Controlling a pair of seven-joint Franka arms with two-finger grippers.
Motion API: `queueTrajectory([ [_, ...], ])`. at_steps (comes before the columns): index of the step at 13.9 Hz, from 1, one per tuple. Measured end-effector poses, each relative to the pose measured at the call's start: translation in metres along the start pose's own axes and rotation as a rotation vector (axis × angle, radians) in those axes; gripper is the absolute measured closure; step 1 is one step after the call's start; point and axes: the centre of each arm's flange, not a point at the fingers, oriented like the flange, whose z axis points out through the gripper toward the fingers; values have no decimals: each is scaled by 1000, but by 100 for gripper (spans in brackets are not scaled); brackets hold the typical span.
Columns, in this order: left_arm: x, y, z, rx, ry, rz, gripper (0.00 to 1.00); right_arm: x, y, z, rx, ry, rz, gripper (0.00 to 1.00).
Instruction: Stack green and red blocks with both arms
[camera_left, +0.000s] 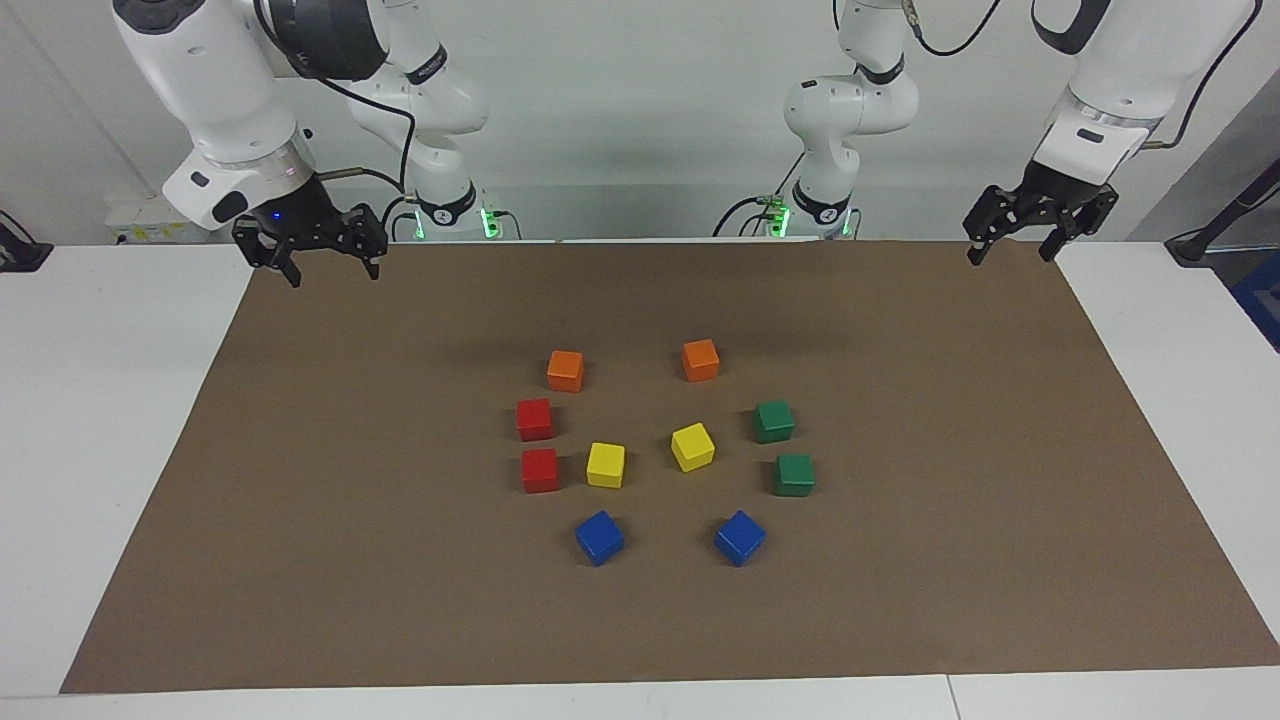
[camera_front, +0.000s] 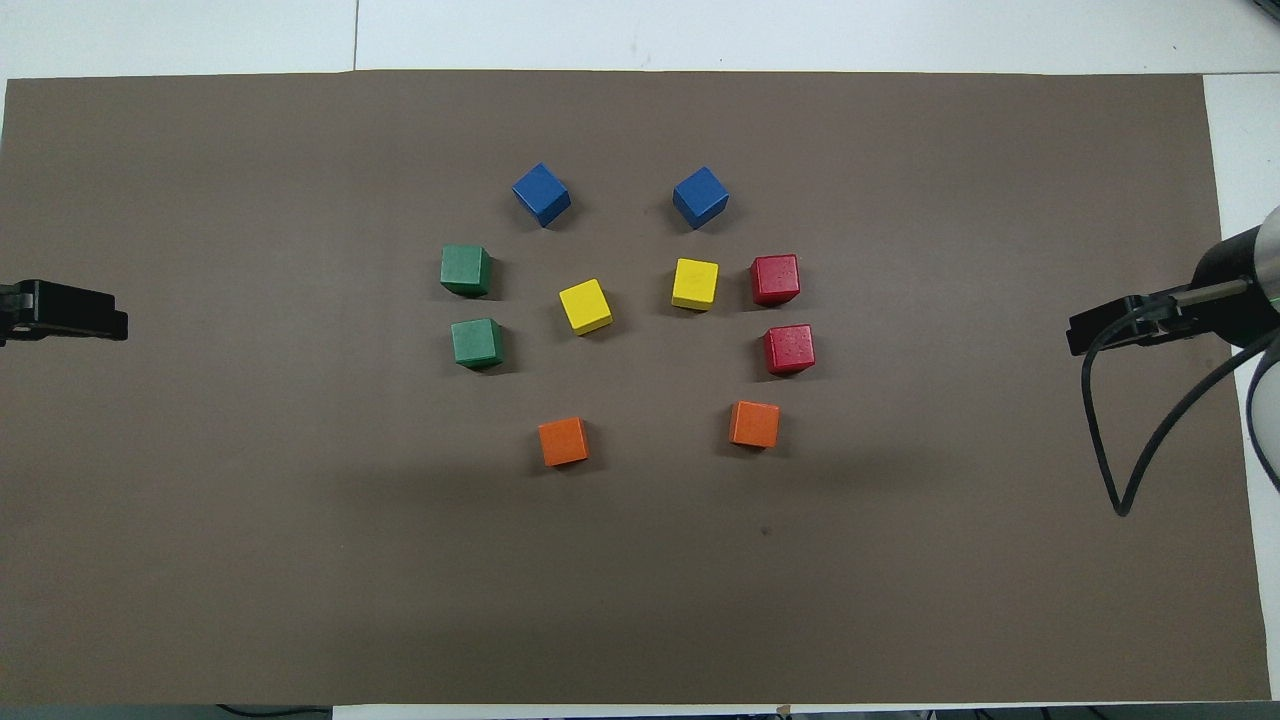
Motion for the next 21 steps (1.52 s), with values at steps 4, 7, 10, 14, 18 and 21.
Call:
queueTrajectory([
  [4,0,0,0,0,-2,0,0,0,0,0,-1,0,17,0],
  [7,0,0,0,0,-2,0,0,0,0,0,-1,0,31,0],
  [10,0,0,1,0,-3,1,0,0,0,0,-1,0,32,0],
  [14,-3,23,18,-32,-6,32,0,2,-12,1,-2,6,57,0],
  [18,0,83,67,-86,-4,81,0,26,-66,24,-2,26,96,0],
  [21,10,137,125,-95,-5,113,0,56,-107,63,7,46,120,0],
])
